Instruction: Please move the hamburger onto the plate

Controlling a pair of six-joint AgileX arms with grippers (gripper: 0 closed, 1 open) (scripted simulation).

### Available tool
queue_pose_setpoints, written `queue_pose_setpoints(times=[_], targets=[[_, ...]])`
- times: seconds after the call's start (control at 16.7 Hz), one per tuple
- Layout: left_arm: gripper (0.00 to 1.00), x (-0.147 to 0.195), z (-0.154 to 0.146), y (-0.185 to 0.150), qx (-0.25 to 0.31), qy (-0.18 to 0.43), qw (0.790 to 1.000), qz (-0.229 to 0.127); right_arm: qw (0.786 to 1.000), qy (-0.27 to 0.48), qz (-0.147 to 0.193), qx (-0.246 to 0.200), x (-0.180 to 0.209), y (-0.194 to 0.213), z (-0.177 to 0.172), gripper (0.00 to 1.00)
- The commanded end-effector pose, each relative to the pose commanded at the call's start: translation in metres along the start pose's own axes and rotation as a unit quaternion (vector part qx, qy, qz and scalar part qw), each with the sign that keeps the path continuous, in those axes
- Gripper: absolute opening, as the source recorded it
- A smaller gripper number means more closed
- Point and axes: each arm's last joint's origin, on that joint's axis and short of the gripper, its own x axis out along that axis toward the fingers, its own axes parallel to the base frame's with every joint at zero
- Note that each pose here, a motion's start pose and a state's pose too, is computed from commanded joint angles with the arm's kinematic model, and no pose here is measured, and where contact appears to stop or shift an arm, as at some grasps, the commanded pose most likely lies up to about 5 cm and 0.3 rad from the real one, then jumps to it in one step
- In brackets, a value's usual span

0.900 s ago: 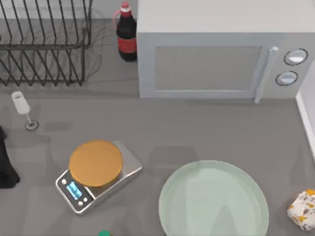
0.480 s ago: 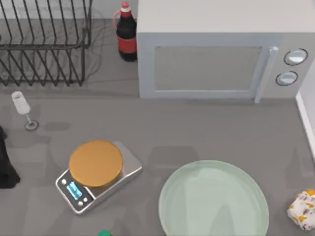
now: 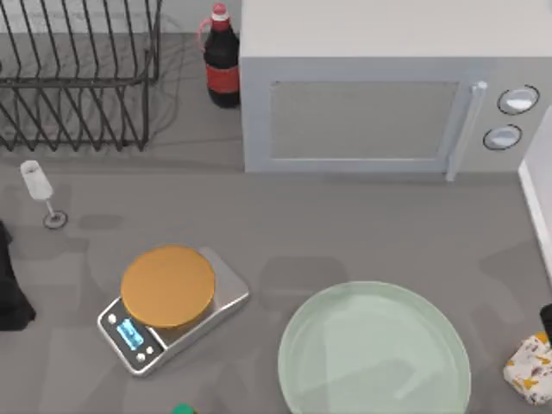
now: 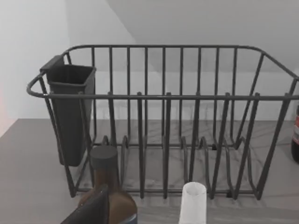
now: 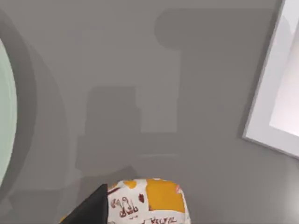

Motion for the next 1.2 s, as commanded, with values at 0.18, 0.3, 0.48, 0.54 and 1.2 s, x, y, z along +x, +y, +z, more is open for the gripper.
queue_pose_setpoints(times=[0.18,0.3,0.48,0.54,1.2], targets=[[1.00,0.000,0.000,0.000,0.000,0.000,1.000,0.000,0.990,0.129,0.038,-0.046,0.016,0.007,0.019,1.00],[1.00,0.000,0.000,0.000,0.000,0.000,1.000,0.000,0.976,0.194,0.057,-0.074,0.026,0.012,0.030,1.00],[1.00,0.000,0.000,0.000,0.000,0.000,1.000,0.000,0.956,0.263,0.078,-0.104,0.040,0.019,0.042,1.00],[1.00,0.000,0.000,0.000,0.000,0.000,1.000,0.000,0.951,0.277,0.081,-0.111,0.043,0.020,0.045,1.00],[1.00,0.000,0.000,0.000,0.000,0.000,1.000,0.000,0.946,0.290,0.085,-0.119,0.069,0.024,0.036,1.00]])
